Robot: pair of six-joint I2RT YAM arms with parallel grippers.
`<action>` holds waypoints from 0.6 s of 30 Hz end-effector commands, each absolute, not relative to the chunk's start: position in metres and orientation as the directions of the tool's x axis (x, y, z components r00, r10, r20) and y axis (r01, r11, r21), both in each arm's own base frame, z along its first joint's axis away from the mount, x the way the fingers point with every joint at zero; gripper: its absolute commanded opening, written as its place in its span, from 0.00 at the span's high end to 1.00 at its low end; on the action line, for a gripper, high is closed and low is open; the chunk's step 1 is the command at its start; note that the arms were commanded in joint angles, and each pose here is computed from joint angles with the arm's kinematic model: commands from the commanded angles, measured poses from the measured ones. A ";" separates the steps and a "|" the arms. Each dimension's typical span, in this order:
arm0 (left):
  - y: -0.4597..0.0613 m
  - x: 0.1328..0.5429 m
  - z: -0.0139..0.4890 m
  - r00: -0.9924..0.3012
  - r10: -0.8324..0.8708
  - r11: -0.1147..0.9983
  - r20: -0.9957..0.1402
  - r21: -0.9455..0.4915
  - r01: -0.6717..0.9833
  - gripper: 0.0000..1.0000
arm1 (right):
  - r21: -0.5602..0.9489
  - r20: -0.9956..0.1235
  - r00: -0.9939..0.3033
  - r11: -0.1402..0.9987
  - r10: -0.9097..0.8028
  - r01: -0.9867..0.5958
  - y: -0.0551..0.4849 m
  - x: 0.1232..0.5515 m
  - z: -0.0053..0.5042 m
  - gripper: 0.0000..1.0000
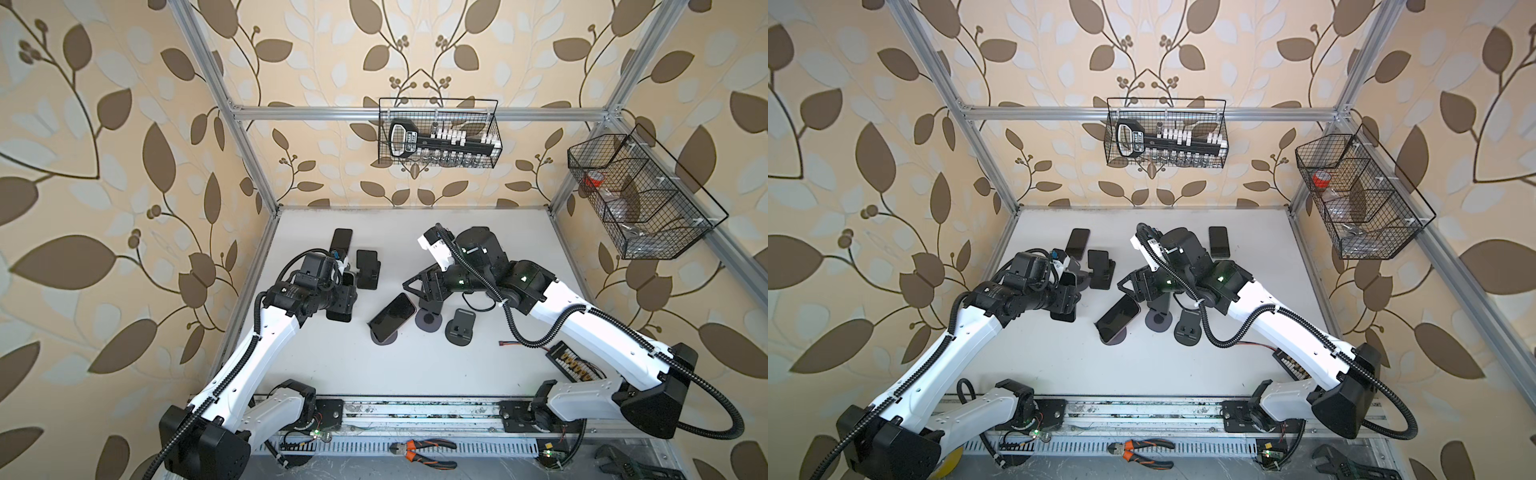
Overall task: Remove the phone from the phone stand
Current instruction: Place the phone at the middle-left of the table.
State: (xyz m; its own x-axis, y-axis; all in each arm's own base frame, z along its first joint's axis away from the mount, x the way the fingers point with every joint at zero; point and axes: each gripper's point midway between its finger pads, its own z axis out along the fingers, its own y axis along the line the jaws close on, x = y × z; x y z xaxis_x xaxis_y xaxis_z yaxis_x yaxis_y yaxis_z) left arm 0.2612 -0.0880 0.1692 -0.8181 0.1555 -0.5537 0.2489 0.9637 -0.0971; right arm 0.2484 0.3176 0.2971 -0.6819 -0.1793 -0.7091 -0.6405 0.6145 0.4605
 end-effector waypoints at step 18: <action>-0.075 0.278 0.111 -0.832 0.353 0.931 -0.428 0.068 0.360 0.40 | 0.438 -0.735 -0.661 0.639 -0.150 -0.633 0.298 0.238 0.301 0.29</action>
State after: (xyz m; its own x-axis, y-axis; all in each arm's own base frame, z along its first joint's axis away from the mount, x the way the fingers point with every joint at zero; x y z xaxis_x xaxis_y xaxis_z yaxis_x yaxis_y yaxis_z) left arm 0.2733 -0.0826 0.1138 -0.8501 0.3165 -0.4209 0.3418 0.9396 0.0162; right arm 0.2410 0.3009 0.3045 -0.6591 -0.1507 -0.7368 -0.6368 0.6330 0.4402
